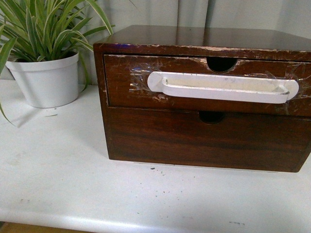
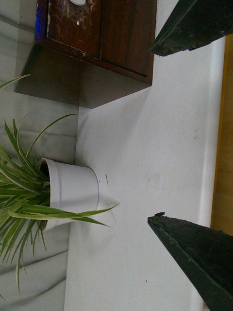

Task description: Open drawer

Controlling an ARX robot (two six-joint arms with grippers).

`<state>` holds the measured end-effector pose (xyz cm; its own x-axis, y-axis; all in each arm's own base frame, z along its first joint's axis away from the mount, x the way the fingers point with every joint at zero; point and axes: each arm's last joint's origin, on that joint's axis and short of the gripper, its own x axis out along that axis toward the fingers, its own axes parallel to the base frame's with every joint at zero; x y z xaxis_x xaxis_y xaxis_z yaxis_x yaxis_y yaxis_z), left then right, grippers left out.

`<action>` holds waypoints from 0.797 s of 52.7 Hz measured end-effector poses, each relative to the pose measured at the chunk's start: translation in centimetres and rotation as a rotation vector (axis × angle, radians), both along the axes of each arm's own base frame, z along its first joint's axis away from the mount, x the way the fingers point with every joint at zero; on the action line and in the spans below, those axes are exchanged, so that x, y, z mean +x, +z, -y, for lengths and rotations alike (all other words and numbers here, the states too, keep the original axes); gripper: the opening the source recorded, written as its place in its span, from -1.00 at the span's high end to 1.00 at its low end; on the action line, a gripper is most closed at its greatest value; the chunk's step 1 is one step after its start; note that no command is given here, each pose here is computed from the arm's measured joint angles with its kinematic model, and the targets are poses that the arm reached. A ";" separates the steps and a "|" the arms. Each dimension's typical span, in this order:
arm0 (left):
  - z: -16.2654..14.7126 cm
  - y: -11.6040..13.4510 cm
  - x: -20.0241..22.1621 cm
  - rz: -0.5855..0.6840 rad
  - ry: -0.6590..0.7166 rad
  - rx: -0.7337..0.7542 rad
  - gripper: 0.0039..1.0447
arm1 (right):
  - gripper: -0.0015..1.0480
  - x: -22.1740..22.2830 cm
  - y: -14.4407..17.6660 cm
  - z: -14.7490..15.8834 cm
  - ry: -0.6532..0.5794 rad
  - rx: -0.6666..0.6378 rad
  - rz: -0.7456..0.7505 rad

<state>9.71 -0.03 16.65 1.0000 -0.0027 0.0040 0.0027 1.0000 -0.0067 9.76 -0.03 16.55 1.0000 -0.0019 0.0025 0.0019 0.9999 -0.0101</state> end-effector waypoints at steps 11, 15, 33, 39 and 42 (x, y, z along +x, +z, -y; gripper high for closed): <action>0.0 0.0 0.0 0.000 0.000 0.000 -0.88 | -0.83 0.0 0.0 0.0 0.000 0.000 0.000; 0.0 0.0 0.0 0.000 0.000 0.000 -0.88 | -0.83 0.0 0.0 0.0 0.000 0.000 0.000; 0.0 0.0 0.0 0.000 0.000 0.000 -0.88 | -0.83 0.0 0.0 0.0 0.000 0.000 0.000; 0.0 0.0 0.0 0.000 0.000 0.000 -0.88 | -0.83 0.0 0.0 0.0 0.000 0.000 0.000; 0.0 0.0 0.0 0.000 0.000 0.000 -0.88 | -0.83 0.0 0.0 0.0 0.000 0.000 0.000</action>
